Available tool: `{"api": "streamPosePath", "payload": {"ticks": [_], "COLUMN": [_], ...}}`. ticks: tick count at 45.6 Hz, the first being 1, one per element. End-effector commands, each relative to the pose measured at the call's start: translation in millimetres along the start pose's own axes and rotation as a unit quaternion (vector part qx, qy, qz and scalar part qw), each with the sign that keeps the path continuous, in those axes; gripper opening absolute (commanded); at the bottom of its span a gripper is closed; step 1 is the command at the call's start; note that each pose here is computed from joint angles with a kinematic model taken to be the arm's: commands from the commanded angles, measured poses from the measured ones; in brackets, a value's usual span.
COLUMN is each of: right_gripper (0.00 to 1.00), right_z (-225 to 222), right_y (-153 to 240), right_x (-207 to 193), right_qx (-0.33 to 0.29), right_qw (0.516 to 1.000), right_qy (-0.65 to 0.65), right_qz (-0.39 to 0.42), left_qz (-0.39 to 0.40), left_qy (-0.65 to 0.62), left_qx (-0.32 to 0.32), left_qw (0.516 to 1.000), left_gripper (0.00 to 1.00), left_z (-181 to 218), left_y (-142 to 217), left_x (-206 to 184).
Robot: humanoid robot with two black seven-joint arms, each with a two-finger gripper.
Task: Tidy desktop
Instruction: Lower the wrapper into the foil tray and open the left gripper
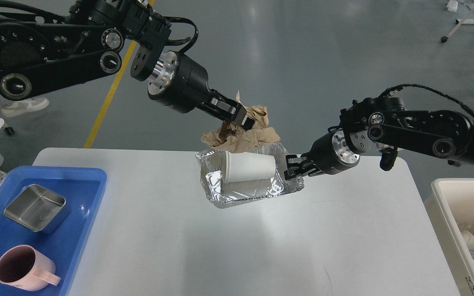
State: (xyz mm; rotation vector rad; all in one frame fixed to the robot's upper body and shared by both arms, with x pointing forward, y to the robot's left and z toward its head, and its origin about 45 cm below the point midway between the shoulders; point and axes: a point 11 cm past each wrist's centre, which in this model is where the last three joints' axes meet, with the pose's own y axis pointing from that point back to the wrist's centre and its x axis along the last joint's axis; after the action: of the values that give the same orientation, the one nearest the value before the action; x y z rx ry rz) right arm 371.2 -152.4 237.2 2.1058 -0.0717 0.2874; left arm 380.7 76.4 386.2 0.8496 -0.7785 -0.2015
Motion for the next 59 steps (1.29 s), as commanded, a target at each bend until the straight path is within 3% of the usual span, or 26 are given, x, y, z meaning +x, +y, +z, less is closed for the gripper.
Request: {"api": "streamPosePath", "payload": {"ticks": [1,12,24,49,59], "right_gripper": [0.00,0.00,0.00,0.00,0.00], "right_z": [1,9,6,5,3], "right_y": [1,6,7,12,14], "right_x": [1,2,3,6,7], "right_qx": [0.000,-0.005,-0.001,0.003,0.003], "right_qw": [1.000,1.000,1.000,1.000,1.000], "right_qy": [-0.001,-0.010,-0.009,-0.010,-0.008], "right_qz": [0.002,0.008,0.008,0.014,0.016], "left_qz": [-0.023,-0.052,-0.079,-0.083,-0.080], "left_qy": [-0.007,-0.003,-0.024,-0.029,-0.018], "left_qx": [0.007,0.029,0.027,0.052,0.065], "left_qw": [1.000,0.998,0.996,0.995,0.995], "left_gripper": [0.01,0.01,0.01,0.02,0.11], "left_z": [2,-10,1,-8,-23], "left_y": [-13,-17,-46,-80,-83], "left_x": [-7,-20,-29,-31,-36]}}
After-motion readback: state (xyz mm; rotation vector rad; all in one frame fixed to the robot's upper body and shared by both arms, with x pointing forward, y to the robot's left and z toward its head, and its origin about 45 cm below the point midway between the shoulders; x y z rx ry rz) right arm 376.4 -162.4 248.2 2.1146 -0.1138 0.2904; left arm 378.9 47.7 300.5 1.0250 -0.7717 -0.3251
